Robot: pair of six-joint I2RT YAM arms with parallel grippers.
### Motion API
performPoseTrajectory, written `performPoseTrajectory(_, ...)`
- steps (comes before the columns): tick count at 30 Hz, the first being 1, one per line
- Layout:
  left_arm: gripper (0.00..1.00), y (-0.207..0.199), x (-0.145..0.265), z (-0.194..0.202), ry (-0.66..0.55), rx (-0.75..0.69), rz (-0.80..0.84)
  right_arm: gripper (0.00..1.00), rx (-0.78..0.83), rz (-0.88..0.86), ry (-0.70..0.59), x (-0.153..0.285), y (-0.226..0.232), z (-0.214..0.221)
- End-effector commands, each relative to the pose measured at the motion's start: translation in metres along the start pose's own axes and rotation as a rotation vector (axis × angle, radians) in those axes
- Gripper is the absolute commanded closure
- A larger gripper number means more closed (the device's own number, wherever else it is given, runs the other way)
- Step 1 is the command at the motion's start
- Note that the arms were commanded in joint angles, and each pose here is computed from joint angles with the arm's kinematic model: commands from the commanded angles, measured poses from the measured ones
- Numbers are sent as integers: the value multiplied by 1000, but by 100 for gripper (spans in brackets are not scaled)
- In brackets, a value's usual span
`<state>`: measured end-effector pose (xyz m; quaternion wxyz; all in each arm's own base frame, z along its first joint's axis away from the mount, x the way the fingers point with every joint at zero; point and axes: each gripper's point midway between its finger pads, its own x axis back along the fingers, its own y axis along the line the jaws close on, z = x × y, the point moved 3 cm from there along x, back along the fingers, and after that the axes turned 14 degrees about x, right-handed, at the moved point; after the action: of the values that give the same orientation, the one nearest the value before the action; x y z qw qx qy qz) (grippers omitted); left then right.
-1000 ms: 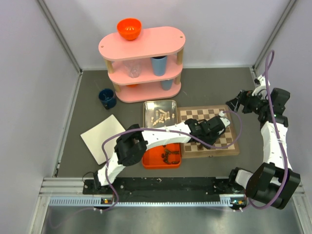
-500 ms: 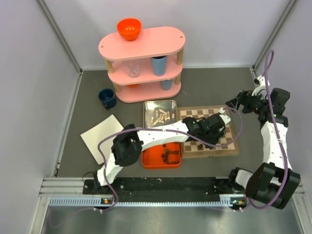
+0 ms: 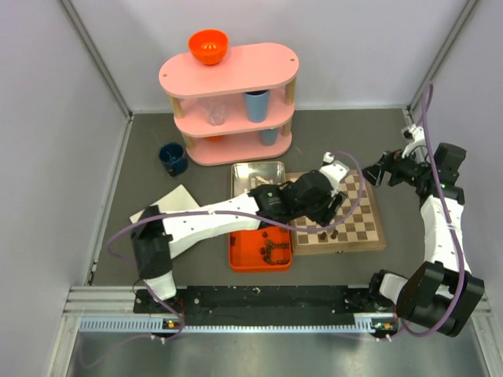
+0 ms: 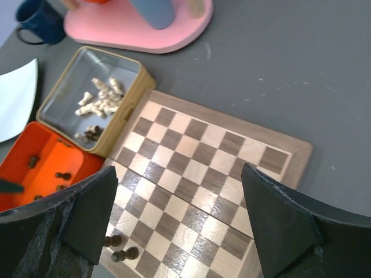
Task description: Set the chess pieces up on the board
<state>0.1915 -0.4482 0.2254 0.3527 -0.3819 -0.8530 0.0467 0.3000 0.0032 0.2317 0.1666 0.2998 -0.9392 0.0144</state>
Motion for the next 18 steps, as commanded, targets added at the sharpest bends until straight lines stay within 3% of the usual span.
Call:
performPoseTrajectory(1,33,24,44,-36,-178,48,-23,14,111,-195,-72,2,23,-8)
performPoseTrajectory(9,15,103,103,-17,-304,133,-89,16,191,-325,-109,6,45,2)
performPoseTrajectory(14,13,154,136,6,-324,257,-99,17,264,-442,-137,0,71,4)
performPoseTrajectory(18,14,177,162,18,-346,258,-167,17,389,-582,-130,-15,112,1)
